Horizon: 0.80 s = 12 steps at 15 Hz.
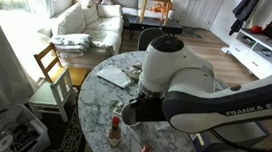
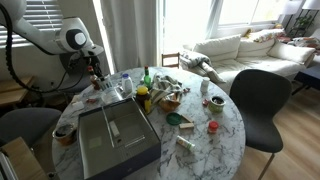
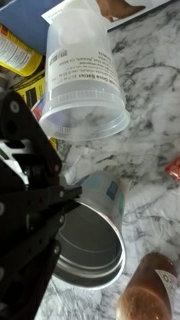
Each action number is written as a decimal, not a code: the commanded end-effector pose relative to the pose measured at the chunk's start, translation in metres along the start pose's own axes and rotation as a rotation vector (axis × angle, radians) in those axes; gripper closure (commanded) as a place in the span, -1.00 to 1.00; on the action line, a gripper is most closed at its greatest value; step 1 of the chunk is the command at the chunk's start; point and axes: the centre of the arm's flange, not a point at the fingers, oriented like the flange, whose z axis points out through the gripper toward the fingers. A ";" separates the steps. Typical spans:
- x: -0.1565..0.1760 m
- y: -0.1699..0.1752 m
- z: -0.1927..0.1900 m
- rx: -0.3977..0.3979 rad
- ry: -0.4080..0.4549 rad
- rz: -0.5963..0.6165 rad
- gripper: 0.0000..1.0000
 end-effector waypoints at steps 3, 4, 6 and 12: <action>-0.006 0.018 0.001 0.006 -0.048 0.031 0.12; -0.006 0.022 -0.003 -0.005 -0.041 0.032 -0.02; -0.005 0.026 -0.011 -0.021 -0.028 0.037 -0.33; 0.000 0.043 -0.054 -0.053 0.015 0.052 -1.00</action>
